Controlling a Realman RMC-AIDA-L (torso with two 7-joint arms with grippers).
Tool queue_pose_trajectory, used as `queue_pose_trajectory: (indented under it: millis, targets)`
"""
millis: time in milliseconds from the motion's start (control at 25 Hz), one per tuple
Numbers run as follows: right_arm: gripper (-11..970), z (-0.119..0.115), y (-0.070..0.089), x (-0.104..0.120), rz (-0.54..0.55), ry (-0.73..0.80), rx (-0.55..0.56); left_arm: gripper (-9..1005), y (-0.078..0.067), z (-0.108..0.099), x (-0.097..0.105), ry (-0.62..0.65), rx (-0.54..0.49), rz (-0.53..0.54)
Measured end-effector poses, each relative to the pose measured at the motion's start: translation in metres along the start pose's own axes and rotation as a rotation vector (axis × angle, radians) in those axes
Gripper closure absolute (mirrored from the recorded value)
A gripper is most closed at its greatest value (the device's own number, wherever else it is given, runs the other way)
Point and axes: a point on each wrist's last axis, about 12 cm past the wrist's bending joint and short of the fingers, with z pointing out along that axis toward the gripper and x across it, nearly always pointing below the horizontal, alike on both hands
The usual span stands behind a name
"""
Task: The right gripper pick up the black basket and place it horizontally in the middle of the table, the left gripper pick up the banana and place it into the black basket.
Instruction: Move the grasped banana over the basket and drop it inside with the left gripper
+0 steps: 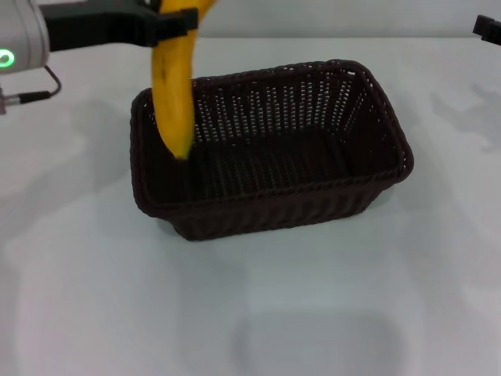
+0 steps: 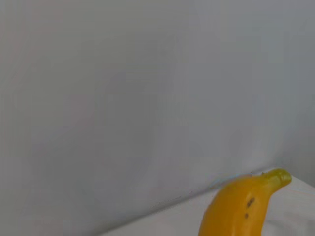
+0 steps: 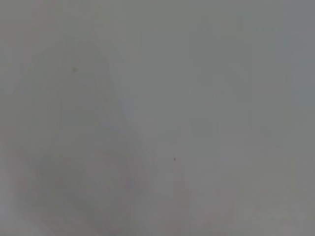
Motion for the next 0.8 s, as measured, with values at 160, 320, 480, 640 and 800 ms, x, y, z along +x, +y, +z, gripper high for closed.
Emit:
queue_pose_trajectory:
  millis: [160,320,480,640,800]
  targets:
    - [102,0.000,0.001,0.000,0.000,0.001,-0.002,513,-0.003,0.010,0.007,0.024,0.044,-0.006]
    - [102,0.001,0.002,0.001,0.000,0.003,-0.005,514,-0.003,0.016,0.014,0.014,0.087,-0.030]
    - [102,0.001,0.001,0.002,0.002,0.006,-0.004,514,-0.002,0.019,0.020,0.010,0.108,-0.066]
    - [102,0.001,0.001,0.003,0.004,0.009,-0.003,514,0.001,0.021,0.025,0.027,0.119,-0.127]
    - [102,0.001,0.001,0.002,0.002,0.001,-0.009,513,0.000,0.020,0.025,0.031,0.137,-0.149]
